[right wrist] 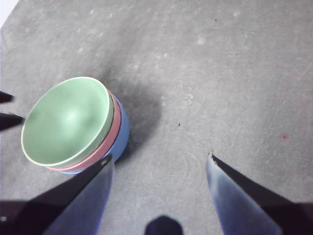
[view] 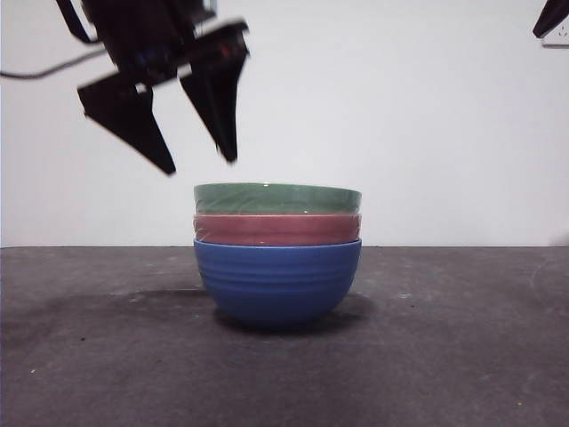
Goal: Pick up the green bowl on the top,put the green bowl on the left,pick up the red bowl in the middle,put the red bowl on the right
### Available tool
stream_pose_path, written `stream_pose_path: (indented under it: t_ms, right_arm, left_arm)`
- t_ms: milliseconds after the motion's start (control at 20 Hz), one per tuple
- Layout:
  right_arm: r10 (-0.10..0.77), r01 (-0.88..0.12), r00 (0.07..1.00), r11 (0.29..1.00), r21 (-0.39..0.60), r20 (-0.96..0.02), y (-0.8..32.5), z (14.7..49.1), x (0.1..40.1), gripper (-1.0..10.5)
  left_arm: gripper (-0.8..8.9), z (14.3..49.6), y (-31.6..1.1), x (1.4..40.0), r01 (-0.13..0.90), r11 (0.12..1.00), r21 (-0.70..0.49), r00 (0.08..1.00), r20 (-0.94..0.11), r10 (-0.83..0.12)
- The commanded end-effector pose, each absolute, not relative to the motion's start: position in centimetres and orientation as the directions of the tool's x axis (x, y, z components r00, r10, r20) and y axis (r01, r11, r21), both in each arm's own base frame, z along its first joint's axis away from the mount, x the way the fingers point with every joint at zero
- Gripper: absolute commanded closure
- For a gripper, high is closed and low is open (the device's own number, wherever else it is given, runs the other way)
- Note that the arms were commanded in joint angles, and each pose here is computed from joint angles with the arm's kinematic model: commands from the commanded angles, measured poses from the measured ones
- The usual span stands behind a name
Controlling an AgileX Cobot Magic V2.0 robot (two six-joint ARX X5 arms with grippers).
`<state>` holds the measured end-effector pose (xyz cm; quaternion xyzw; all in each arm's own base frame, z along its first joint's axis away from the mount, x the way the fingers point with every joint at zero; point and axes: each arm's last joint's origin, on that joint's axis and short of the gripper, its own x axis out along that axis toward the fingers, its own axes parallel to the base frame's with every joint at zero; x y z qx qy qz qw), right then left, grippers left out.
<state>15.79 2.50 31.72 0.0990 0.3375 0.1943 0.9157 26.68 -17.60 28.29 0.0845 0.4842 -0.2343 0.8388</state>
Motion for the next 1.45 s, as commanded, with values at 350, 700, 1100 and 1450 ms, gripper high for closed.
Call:
stream_pose_path:
  t_ms: [350, 700, 1100, 1450]
  right_arm:
    - [0.424, -0.293, 0.694, 0.904, 0.310, -0.581, 2.5, 31.7, 15.8, 6.3]
    - [0.424, -0.293, 0.694, 0.904, 0.310, -0.581, 2.5, 31.7, 15.8, 6.3]
    - [0.421, -0.291, 0.696, 0.906, 0.308, -0.582, 2.5, 31.7, 15.8, 6.3]
    - [0.421, -0.291, 0.696, 0.906, 0.308, -0.582, 2.5, 31.7, 15.8, 6.3]
  left_arm:
    - [5.57, 25.7, -18.8, 28.3, 0.483, 0.873, -0.071, 0.393, -0.873, -0.288]
    - [7.35, 25.7, -18.7, 28.3, 0.472, 0.880, -0.045, 0.409, -0.873, -0.264]
    - [8.19, 26.0, -18.8, 28.5, 0.471, 0.881, -0.045, 0.428, -0.862, -0.273]
    - [8.20, 31.2, -19.0, 29.0, 0.492, 0.870, -0.037, 0.472, -0.828, -0.302]
